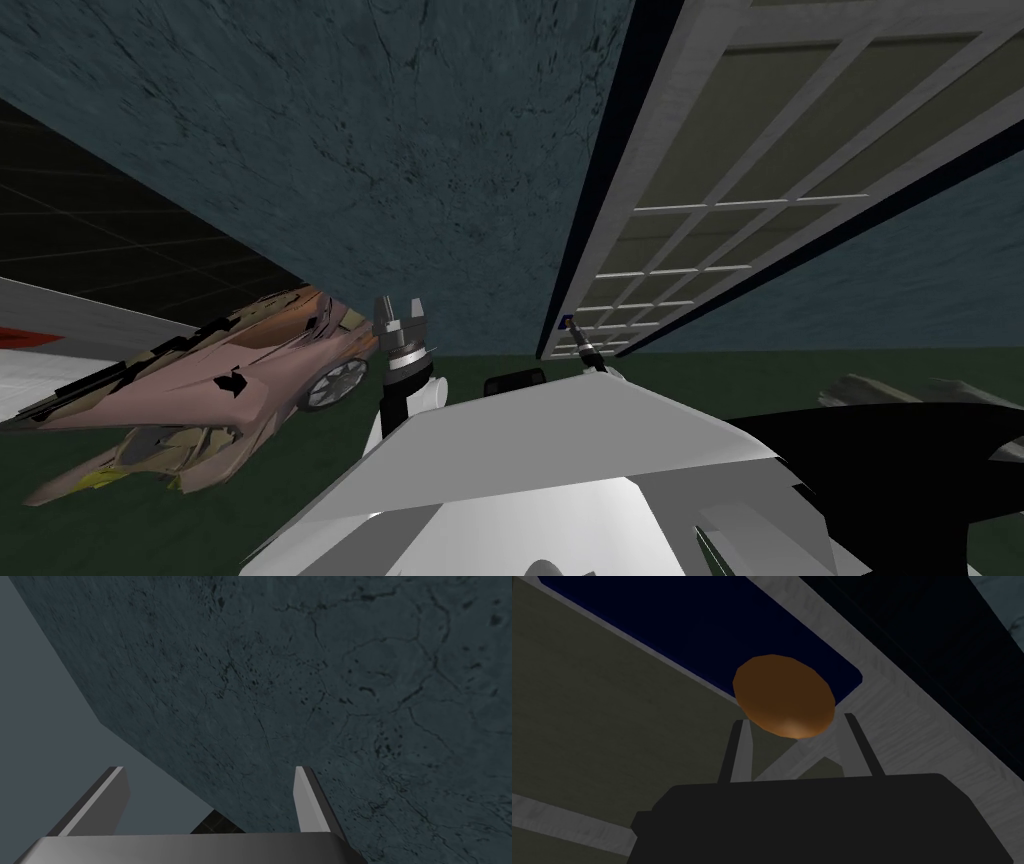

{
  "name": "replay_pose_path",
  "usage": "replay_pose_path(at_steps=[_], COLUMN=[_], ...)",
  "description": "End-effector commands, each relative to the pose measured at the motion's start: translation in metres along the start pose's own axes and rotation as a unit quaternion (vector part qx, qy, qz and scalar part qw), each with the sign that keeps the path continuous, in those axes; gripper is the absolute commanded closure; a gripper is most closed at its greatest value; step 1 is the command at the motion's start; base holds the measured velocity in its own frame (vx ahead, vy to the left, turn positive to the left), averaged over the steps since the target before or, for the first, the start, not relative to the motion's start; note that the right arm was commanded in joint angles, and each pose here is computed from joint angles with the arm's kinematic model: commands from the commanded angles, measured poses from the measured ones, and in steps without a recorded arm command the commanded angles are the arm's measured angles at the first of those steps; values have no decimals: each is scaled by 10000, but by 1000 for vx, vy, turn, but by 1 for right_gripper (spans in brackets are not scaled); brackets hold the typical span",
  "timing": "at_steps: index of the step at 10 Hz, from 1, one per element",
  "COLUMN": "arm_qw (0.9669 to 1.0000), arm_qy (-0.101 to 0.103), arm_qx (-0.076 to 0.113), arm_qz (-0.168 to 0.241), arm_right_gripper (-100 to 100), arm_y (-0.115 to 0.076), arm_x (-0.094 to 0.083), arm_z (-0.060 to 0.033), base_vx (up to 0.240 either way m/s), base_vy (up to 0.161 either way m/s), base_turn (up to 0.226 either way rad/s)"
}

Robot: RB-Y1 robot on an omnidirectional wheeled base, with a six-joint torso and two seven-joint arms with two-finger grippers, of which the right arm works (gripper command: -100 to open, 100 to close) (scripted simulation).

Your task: Pull the door open

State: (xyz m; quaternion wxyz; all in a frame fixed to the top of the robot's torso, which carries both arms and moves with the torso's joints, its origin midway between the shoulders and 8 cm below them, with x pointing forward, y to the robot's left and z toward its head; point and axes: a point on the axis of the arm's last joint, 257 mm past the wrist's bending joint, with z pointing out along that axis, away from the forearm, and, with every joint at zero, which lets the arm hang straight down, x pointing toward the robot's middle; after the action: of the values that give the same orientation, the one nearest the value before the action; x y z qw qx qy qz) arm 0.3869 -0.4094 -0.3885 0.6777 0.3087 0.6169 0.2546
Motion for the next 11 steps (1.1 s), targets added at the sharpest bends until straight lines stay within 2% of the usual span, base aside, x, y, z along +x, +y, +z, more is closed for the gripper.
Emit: replay_pose_path(at_steps=[1,2,4,5,6,7,9,10,11], arm_qw=[9995,9994,9972,9966,9945,9943,9891,9877,9842], arm_qy=[-7,-7,-62,-62,-90,-90,-149,-150,-179], arm_qx=[15,15,40,40,51,51,73,71,81], arm_qz=[312,346,745,822,1038,1062,1462,1552,1760], arm_right_gripper=[100,100,100,100,100,100,100,100,100], arm_y=[7,7,1,1,-3,-3,-11,-11,-15], arm_x=[26,26,8,8,0,0,-18,-18,-26], arm_z=[4,4,20,20,28,28,44,44,52], base_vx=[-37,-27,-37,-37,-31,-26,-38,-35,-38], base_vy=[-16,-14,-23,-23,-15,-10,-21,-19,-19], base_turn=[53,29,83,34,46,25,65,46,67])
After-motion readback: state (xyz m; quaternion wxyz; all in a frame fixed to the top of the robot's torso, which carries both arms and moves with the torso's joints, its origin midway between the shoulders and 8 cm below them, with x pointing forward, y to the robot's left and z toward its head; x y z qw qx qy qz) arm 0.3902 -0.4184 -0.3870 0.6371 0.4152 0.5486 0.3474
